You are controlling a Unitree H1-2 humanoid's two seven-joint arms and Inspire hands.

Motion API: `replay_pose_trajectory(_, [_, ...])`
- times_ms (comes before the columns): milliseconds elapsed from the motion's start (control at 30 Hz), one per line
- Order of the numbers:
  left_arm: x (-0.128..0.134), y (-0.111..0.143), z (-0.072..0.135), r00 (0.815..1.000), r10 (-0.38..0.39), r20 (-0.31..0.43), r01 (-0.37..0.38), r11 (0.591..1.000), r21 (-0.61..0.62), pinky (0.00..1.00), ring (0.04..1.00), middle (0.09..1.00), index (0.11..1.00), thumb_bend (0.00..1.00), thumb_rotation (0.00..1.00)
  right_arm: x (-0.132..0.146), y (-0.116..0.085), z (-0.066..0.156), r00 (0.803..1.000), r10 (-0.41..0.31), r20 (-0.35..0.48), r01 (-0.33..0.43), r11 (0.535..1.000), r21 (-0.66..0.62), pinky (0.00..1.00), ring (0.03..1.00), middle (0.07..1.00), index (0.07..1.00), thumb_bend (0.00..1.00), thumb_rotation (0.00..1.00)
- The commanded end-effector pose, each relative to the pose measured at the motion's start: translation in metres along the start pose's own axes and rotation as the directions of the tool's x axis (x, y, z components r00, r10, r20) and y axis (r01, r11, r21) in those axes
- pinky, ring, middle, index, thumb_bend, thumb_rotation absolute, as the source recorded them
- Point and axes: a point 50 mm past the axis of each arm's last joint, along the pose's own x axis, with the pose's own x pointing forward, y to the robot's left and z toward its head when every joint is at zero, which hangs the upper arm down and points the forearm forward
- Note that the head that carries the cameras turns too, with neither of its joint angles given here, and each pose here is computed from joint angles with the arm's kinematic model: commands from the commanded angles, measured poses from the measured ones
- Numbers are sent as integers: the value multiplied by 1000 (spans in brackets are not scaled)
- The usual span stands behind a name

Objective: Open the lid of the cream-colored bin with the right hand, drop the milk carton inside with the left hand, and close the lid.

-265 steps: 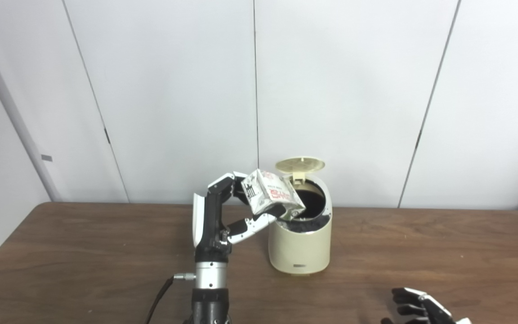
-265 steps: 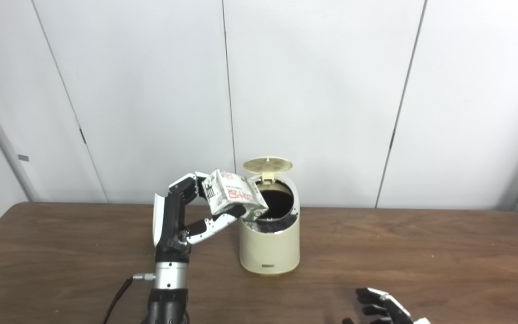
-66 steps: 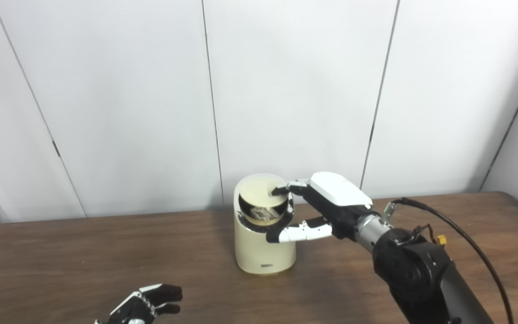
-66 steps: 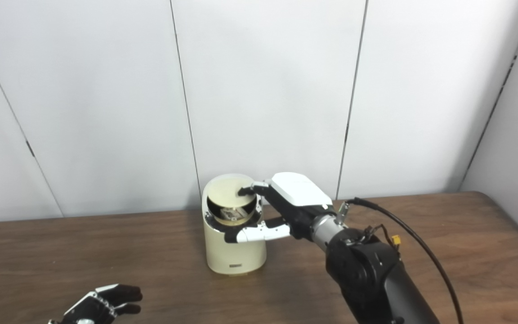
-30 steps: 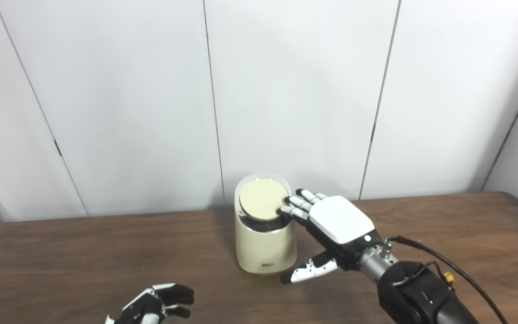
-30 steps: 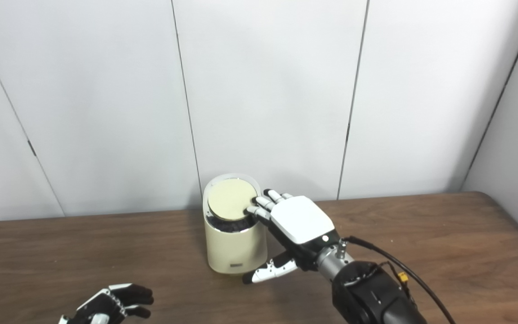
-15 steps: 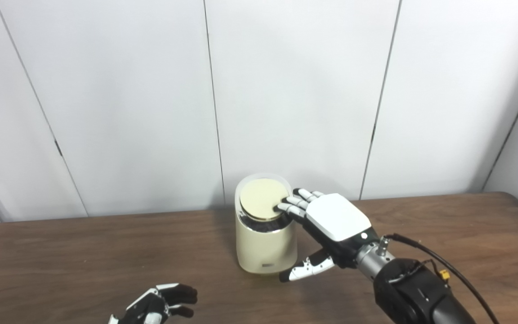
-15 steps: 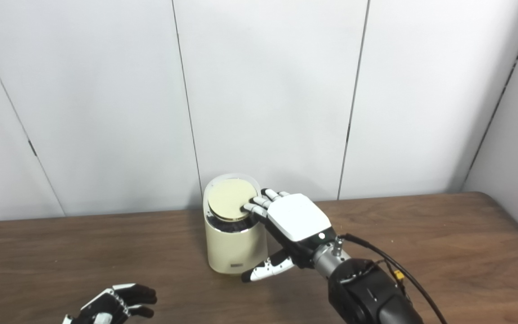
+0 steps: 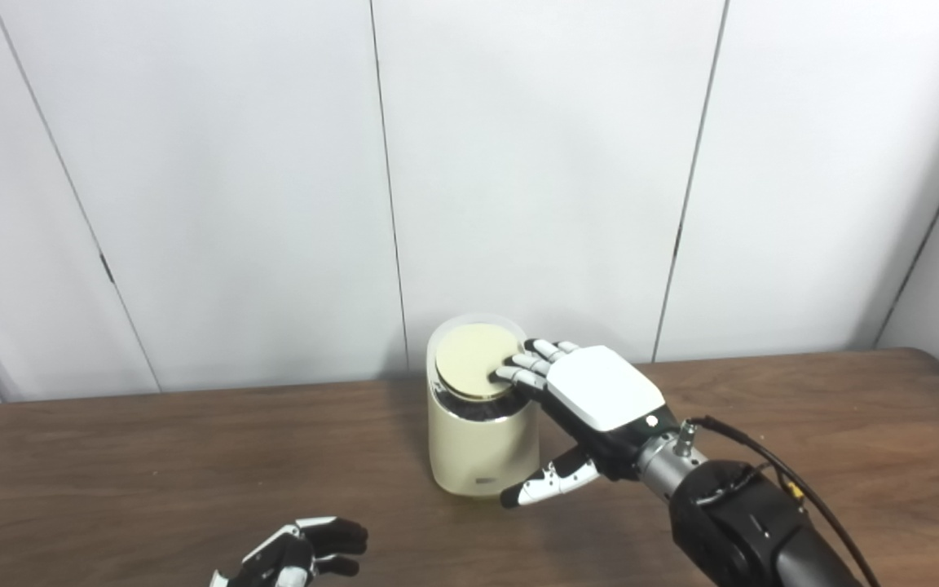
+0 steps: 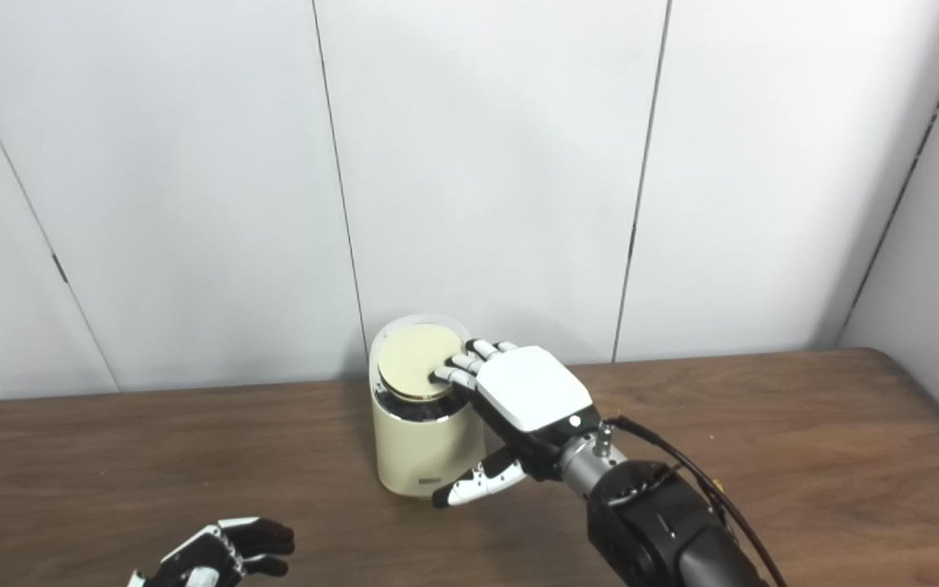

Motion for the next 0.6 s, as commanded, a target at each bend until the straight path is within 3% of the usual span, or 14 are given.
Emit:
replay_pose_trajectory(0, [3,-5,10,998,10,54,-10,1000,-7,612,669,663,651,404,834,8,-16,5,998,-45,34,46,998,-33,931,963,910,849,716,687])
replay_pose_trajectory(567, [4,-9,14,997,5,77,-5,1000,-6,574,648,656,647,384,836,10,-11,19,998,-31,53,35,996,-84,954,999,967,825,728,743])
